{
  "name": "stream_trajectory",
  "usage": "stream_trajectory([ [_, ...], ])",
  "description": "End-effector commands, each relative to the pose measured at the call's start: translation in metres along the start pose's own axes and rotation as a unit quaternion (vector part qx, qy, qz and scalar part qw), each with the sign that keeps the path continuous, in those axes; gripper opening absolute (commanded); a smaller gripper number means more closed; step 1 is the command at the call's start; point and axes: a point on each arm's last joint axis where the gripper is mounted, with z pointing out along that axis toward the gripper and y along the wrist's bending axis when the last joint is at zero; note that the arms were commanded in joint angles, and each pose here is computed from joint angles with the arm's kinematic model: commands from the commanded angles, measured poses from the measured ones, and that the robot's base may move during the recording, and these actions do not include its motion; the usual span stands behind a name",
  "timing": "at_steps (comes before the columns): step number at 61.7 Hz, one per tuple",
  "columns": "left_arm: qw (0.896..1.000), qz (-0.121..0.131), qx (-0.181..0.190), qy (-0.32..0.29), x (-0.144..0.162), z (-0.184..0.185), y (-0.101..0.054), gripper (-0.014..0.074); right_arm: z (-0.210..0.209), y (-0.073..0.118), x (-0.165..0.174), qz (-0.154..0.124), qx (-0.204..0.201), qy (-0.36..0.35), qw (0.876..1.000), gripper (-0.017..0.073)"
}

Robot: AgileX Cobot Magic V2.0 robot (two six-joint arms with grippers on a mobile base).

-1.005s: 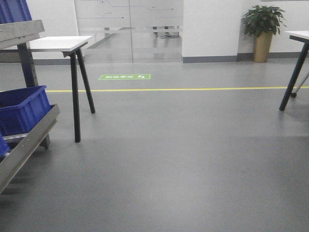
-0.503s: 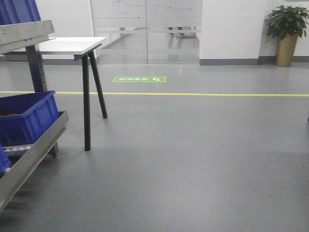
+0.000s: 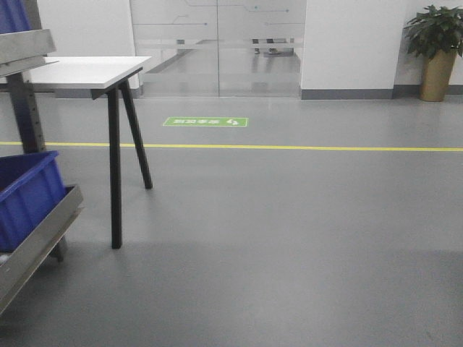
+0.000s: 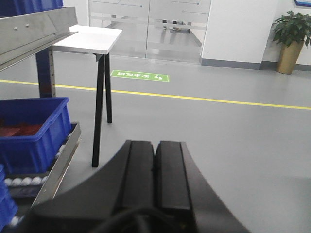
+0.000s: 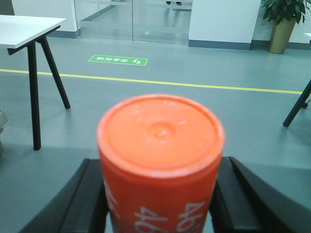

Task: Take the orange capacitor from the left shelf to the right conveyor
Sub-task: 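Turn and drive the base up to the dark conveyor belt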

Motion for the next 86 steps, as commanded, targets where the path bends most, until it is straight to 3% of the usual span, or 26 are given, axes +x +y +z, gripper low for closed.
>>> stream_trajectory([
  [1,0.998,-0.001,0.007,-0.058,-0.0114,-0.0023,-0.0011,-0.0105,-0.0028,-0.0001,-0.0174,-0.006,0.002,-0.055,0.998,0.0158],
  [86,0.998,-0.001,0.007,-0.058,-0.0114,-0.0023,-0.0011,-0.0105,-0.0028,-0.0001,-0.0174,-0.006,0.002,-0.055,0.998,0.0158],
])
